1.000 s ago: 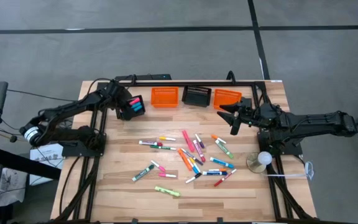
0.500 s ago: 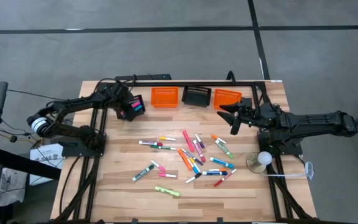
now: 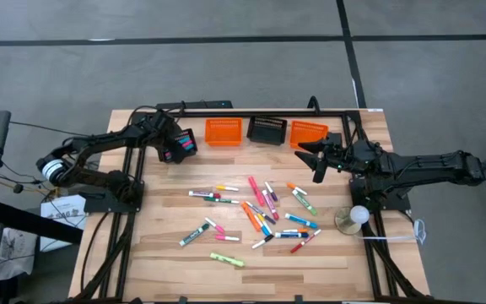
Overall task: Pick & Place Markers
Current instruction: Put the large orange highlighter pen into the left black bin
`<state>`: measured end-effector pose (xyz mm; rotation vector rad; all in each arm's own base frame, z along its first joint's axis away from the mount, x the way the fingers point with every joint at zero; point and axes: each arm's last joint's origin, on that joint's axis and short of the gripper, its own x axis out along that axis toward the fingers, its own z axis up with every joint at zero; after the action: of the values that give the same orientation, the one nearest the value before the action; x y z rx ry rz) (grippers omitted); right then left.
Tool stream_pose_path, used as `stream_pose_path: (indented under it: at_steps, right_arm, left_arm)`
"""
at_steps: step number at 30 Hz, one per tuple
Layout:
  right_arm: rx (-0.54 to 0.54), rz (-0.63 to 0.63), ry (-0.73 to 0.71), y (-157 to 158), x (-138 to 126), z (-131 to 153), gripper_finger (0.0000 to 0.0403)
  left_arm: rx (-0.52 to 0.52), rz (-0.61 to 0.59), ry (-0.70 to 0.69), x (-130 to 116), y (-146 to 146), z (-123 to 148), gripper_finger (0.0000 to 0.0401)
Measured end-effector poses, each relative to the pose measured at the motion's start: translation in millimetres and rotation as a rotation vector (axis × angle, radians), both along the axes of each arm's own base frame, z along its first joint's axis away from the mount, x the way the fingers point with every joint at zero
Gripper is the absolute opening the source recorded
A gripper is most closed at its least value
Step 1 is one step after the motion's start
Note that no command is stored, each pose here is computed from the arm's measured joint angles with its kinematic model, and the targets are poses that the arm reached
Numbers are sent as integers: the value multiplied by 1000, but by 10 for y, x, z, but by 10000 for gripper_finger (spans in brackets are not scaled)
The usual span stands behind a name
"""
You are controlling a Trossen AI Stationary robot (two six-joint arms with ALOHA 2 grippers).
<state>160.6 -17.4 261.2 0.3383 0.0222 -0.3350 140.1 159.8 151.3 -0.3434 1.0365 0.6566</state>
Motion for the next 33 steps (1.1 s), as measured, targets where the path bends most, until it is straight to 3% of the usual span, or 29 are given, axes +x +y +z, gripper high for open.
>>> stream_pose_path:
  at_steps: [6, 12, 21, 28, 33]
  right_arm:
    - [0, 0, 0, 1, 0, 0, 184]
    - [0, 0, 0, 0, 0, 0, 184]
    - [0, 1, 3, 0, 5, -4, 184]
    - [2, 3, 39, -4, 79, -64, 184]
    - [5, 3, 82, -8, 146, -131, 184]
  left_arm:
    - [29, 54, -93, -22, -45, 164, 236]
    - [111, 54, -279, -53, -224, 511, 249]
    - [126, -96, -555, -19, -693, 897, 247]
    - [43, -192, -661, 204, -1035, 954, 246]
    - [37, -279, -697, 457, -1301, 924, 241]
